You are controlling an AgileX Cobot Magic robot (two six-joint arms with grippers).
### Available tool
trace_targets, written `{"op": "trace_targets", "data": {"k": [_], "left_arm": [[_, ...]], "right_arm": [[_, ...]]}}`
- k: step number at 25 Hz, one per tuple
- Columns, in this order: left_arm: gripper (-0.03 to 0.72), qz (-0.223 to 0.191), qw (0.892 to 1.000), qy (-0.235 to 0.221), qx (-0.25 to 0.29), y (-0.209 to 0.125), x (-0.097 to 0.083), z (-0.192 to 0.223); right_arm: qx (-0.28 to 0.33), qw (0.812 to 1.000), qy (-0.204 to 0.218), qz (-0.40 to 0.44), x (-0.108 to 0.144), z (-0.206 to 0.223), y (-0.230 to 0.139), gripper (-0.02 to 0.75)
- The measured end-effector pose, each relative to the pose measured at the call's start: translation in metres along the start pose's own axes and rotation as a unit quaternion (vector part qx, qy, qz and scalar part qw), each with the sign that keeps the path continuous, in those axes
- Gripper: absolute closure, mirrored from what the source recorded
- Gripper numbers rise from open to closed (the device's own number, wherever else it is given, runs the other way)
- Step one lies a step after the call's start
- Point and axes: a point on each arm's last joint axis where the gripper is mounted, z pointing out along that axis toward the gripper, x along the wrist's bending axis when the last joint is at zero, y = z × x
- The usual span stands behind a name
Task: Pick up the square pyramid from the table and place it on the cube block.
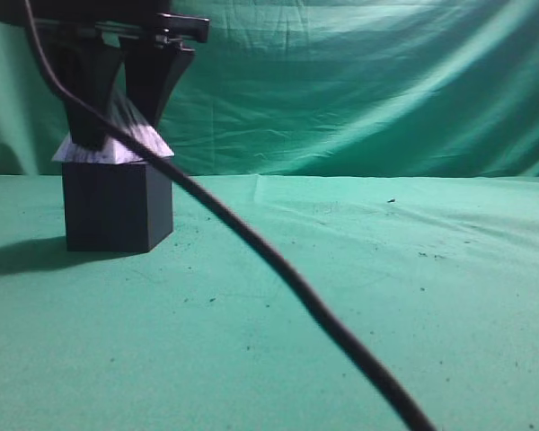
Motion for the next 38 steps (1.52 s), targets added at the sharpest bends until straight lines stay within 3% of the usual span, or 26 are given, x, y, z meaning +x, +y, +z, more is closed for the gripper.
{"op": "trace_targets", "data": {"k": [1, 5, 7, 12, 15, 18, 20, 25, 29, 34, 38], "left_arm": [[0.688, 0.000, 1.000, 0.000, 0.000, 0.000, 0.000, 0.000], [0.688, 0.000, 1.000, 0.000, 0.000, 0.000, 0.000, 0.000], [0.688, 0.000, 1.000, 0.000, 0.000, 0.000, 0.000, 0.000], [0.688, 0.000, 1.000, 0.000, 0.000, 0.000, 0.000, 0.000], [0.688, 0.000, 1.000, 0.000, 0.000, 0.000, 0.000, 0.000], [0.688, 0.000, 1.000, 0.000, 0.000, 0.000, 0.000, 0.000], [0.688, 0.000, 1.000, 0.000, 0.000, 0.000, 0.000, 0.000], [0.688, 0.000, 1.000, 0.000, 0.000, 0.000, 0.000, 0.000], [0.688, 0.000, 1.000, 0.000, 0.000, 0.000, 0.000, 0.000], [0.688, 0.000, 1.000, 0.000, 0.000, 0.000, 0.000, 0.000], [0.688, 0.000, 1.000, 0.000, 0.000, 0.000, 0.000, 0.000]], "right_arm": [[-0.003, 1.000, -0.001, 0.000, 0.000, -0.001, 0.001, 0.353], [-0.001, 1.000, 0.000, 0.000, 0.000, 0.000, 0.001, 0.133], [0.006, 1.000, 0.001, 0.007, -0.001, -0.005, 0.001, 0.078], [-0.045, 0.999, -0.013, 0.028, -0.007, -0.062, 0.012, 0.092], [-0.103, 0.993, -0.028, 0.041, -0.010, -0.116, 0.011, 0.312], [-0.148, 0.985, -0.031, 0.082, -0.009, -0.164, 0.001, 0.580], [-0.175, 0.978, -0.031, 0.106, -0.007, -0.194, -0.008, 0.674], [-0.222, 0.967, -0.024, 0.121, 0.003, -0.256, -0.048, 0.667], [-0.220, 0.966, -0.020, 0.131, 0.015, -0.280, -0.093, 0.667], [-0.201, 0.968, -0.003, 0.147, 0.035, -0.266, -0.151, 0.667], [-0.229, 0.962, -0.005, 0.149, 0.050, -0.253, -0.197, 0.667]]}}
